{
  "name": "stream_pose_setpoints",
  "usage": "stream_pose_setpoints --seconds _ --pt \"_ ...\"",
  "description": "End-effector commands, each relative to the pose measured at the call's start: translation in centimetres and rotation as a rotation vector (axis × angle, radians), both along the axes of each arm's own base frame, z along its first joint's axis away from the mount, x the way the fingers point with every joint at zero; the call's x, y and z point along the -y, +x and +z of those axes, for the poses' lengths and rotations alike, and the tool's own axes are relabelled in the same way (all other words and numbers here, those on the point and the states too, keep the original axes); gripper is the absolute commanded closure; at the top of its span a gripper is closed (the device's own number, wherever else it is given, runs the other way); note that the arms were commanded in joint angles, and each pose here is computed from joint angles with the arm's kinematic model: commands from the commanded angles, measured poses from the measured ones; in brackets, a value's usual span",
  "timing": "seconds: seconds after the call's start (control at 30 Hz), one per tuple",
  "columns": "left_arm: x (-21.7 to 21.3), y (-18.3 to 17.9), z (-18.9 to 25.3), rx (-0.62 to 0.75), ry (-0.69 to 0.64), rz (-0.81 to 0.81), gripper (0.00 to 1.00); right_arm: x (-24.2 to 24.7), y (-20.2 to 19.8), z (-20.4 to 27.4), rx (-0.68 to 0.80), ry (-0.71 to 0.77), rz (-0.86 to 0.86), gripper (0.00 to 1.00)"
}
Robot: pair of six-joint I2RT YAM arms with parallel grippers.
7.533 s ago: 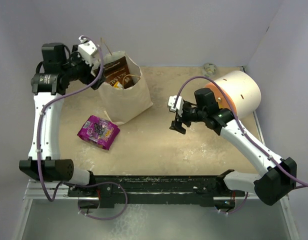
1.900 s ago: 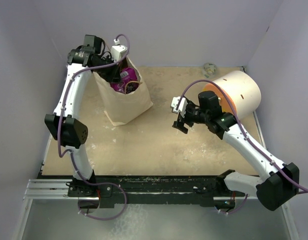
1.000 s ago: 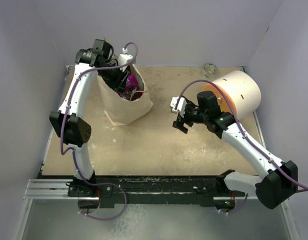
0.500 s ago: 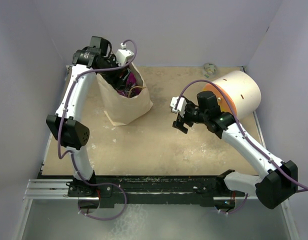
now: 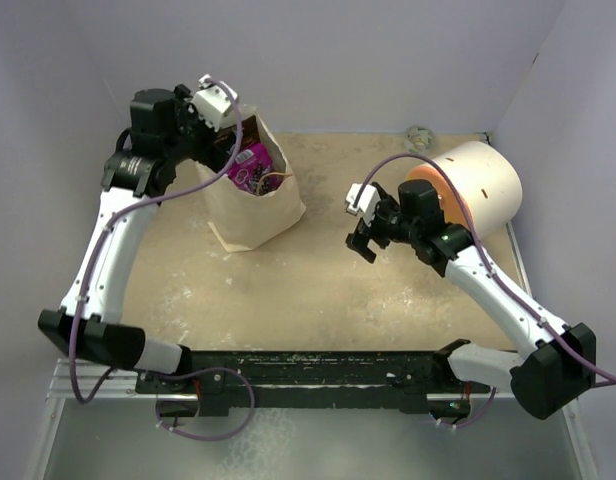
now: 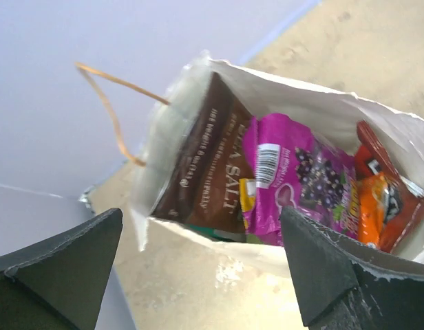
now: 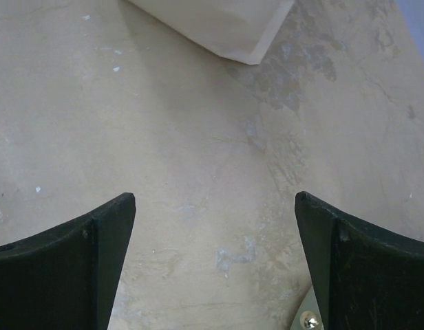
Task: Place the snacks into the paper bag
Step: Reset both arms
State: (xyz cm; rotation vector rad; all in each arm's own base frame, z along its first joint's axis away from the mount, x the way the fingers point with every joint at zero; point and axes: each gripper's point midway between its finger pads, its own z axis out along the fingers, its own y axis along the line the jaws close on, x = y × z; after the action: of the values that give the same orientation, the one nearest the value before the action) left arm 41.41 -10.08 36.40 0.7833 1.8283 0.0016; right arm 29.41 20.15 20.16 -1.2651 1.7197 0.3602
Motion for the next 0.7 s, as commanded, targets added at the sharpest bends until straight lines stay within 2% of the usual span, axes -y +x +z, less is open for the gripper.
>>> stream_pose_setpoints --seconds 0.0,0.17,0.37,0.5,0.67 --pt "-2.8 0.0 6.8 0.305 -0.085 0.16 0.01 0.8 2.7 4.4 0.104 0.112 -0.177 0.0" --pt "-7.0 -2.3 7.7 0.383 -0.124 0.292 0.01 1.8 5.4 8.5 0.191 0.152 -0.316 0.0" --pt "-9.0 -4.9 7.3 0.451 -0.141 0.372 0.01 2.8 8.1 11.5 0.229 0.21 -0.471 0.0" --pt "-10.0 -5.7 6.0 0.445 -0.209 0.418 0.01 3.5 9.7 13.3 0.251 0.275 -0.582 0.0" --pt "-11.5 -6.2 4.4 0.393 -0.303 0.529 0.01 4.1 11.3 14.3 0.304 0.267 -0.642 0.0"
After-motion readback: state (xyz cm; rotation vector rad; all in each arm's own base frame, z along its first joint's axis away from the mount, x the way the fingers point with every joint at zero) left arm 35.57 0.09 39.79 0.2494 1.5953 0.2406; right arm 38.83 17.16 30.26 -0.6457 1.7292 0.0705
